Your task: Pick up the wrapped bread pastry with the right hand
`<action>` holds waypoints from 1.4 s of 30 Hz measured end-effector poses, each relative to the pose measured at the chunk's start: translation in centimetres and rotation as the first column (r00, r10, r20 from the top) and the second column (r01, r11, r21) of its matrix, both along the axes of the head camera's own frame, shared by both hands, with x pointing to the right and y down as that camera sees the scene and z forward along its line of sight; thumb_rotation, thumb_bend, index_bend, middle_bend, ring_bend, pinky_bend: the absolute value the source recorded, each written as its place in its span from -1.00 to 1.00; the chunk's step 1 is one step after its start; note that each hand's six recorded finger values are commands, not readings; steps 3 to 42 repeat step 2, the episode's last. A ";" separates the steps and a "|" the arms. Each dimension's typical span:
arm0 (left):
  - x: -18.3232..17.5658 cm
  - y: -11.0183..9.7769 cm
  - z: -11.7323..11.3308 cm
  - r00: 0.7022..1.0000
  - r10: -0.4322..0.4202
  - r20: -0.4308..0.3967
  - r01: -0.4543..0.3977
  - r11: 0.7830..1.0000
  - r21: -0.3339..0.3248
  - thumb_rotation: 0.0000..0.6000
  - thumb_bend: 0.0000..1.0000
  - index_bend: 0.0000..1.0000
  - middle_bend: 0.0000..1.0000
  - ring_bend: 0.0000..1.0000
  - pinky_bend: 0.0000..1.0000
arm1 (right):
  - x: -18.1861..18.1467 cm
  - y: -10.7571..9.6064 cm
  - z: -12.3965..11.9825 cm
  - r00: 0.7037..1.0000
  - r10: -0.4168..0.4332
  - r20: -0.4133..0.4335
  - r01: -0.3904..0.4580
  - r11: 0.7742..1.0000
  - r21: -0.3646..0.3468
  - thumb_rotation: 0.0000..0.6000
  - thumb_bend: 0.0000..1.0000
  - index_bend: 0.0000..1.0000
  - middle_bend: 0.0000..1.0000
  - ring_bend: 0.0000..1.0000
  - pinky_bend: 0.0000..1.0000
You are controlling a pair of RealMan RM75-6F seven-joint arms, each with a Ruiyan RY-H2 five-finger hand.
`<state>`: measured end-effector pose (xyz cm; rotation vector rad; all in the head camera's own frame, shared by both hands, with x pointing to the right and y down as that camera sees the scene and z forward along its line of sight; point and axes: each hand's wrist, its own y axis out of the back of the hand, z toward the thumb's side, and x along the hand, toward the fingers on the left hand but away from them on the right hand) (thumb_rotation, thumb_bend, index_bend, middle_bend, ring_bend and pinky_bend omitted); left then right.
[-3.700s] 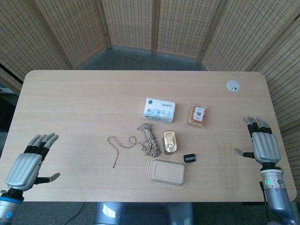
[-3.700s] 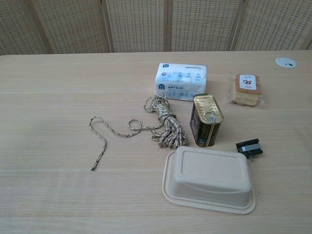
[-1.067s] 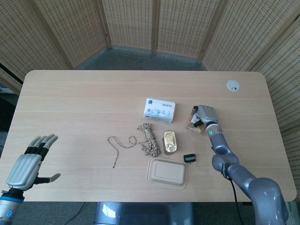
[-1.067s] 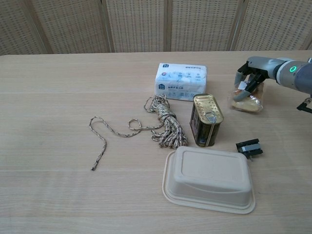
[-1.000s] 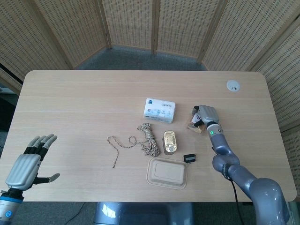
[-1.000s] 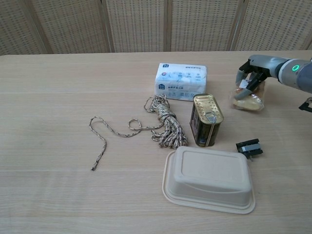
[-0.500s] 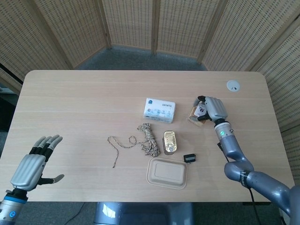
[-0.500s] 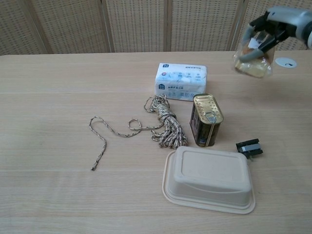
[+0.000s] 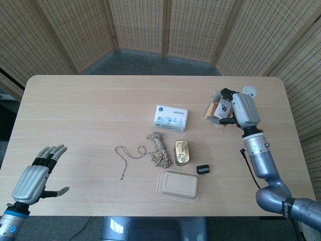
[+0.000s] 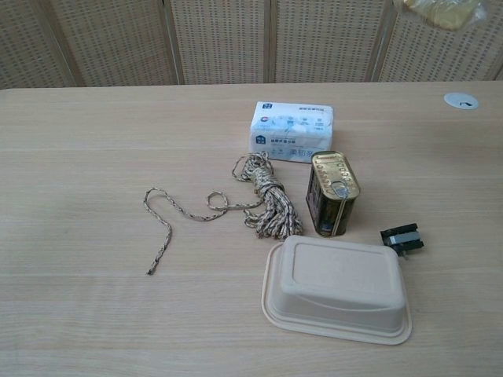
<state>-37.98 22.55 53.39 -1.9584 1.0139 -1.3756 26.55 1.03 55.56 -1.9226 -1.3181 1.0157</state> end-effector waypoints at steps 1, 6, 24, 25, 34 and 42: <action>-0.1 0.0 0.0 1.000 -0.002 -0.001 0.002 1.000 0.001 1.00 -0.71 -1.00 -1.00 -1.00 -1.00 | 0.0 0.0 -0.2 1.000 0.001 -0.004 -0.001 1.000 0.002 1.00 -0.67 0.34 0.52 0.52 0.44; -0.2 0.0 0.0 1.000 -0.004 -0.002 0.004 1.000 0.002 1.00 -0.71 -1.00 -1.00 -1.00 -1.00 | -0.1 0.0 -0.3 1.000 0.002 -0.006 -0.002 1.000 0.003 1.00 -0.67 0.34 0.52 0.52 0.44; -0.2 0.0 0.0 1.000 -0.004 -0.002 0.004 1.000 0.002 1.00 -0.71 -1.00 -1.00 -1.00 -1.00 | -0.1 0.0 -0.3 1.000 0.002 -0.006 -0.002 1.000 0.003 1.00 -0.67 0.34 0.52 0.52 0.44; -0.2 0.0 0.0 1.000 -0.004 -0.002 0.004 1.000 0.002 1.00 -0.71 -1.00 -1.00 -1.00 -1.00 | -0.1 0.0 -0.3 1.000 0.002 -0.006 -0.002 1.000 0.003 1.00 -0.67 0.34 0.52 0.52 0.44; -0.2 0.0 0.0 1.000 -0.004 -0.002 0.004 1.000 0.002 1.00 -0.71 -1.00 -1.00 -1.00 -1.00 | -0.1 0.0 -0.3 1.000 0.002 -0.006 -0.002 1.000 0.003 1.00 -0.67 0.34 0.52 0.52 0.44; -0.2 0.0 0.0 1.000 -0.004 -0.002 0.004 1.000 0.002 1.00 -0.71 -1.00 -1.00 -1.00 -1.00 | -0.1 0.0 -0.3 1.000 0.002 -0.006 -0.002 1.000 0.003 1.00 -0.67 0.34 0.52 0.52 0.44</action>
